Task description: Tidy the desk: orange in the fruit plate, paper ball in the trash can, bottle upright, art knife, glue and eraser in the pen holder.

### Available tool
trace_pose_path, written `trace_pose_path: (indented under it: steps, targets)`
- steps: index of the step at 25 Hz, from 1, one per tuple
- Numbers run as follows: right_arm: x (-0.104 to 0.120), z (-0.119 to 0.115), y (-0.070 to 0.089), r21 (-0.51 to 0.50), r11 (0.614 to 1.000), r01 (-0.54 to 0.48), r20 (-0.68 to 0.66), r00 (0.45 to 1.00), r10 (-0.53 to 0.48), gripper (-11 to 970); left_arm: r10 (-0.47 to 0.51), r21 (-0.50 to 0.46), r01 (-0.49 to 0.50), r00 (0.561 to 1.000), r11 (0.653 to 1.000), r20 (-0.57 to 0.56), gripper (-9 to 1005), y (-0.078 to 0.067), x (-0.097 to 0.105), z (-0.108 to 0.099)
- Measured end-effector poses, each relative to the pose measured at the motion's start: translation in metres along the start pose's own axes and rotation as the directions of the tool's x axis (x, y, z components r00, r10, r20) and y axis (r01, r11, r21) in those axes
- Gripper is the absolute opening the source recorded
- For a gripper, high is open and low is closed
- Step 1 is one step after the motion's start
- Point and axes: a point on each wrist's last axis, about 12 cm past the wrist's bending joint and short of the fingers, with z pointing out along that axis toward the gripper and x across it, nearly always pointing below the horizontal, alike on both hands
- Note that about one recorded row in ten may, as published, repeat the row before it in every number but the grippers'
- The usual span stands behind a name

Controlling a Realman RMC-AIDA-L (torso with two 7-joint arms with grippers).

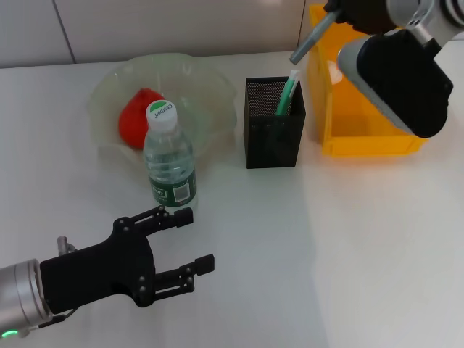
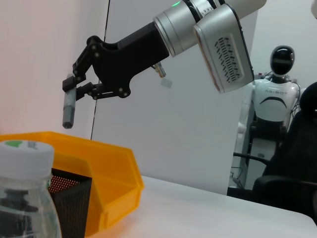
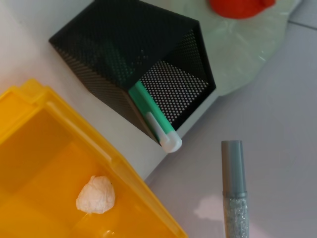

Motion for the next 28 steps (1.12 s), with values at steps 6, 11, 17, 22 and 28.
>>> trace_pose_path:
  steps: [6, 11, 17, 22, 28]
  targets:
    - [-0.006, 0.016, -0.005, -0.013, 0.996, 0.088, 0.012, 0.996, -0.088, 142, 0.02, -0.007, -0.02, 1.0, 1.0, 0.018, 767, -0.002, 0.001, 0.0]
    - [-0.015, 0.03, -0.009, -0.011, 0.99, 0.143, 0.027, 0.989, -0.142, 144, 0.021, -0.009, -0.021, 1.0, 1.0, 0.018, 766, -0.002, 0.003, 0.001]
    - [-0.026, 0.043, -0.007, -0.028, 0.98, 0.195, 0.049, 0.98, -0.194, 147, 0.019, -0.014, -0.019, 1.0, 1.0, 0.02, 766, -0.003, 0.004, 0.0]
    - [-0.029, 0.048, -0.003, -0.035, 0.975, 0.219, 0.056, 0.975, -0.217, 149, 0.018, -0.014, -0.018, 1.0, 1.0, 0.021, 767, -0.004, 0.004, 0.001]
    - [-0.032, 0.047, -0.006, -0.024, 0.977, 0.211, 0.058, 0.976, -0.21, 152, 0.019, -0.011, -0.018, 1.0, 1.0, 0.023, 767, -0.004, 0.004, 0.003]
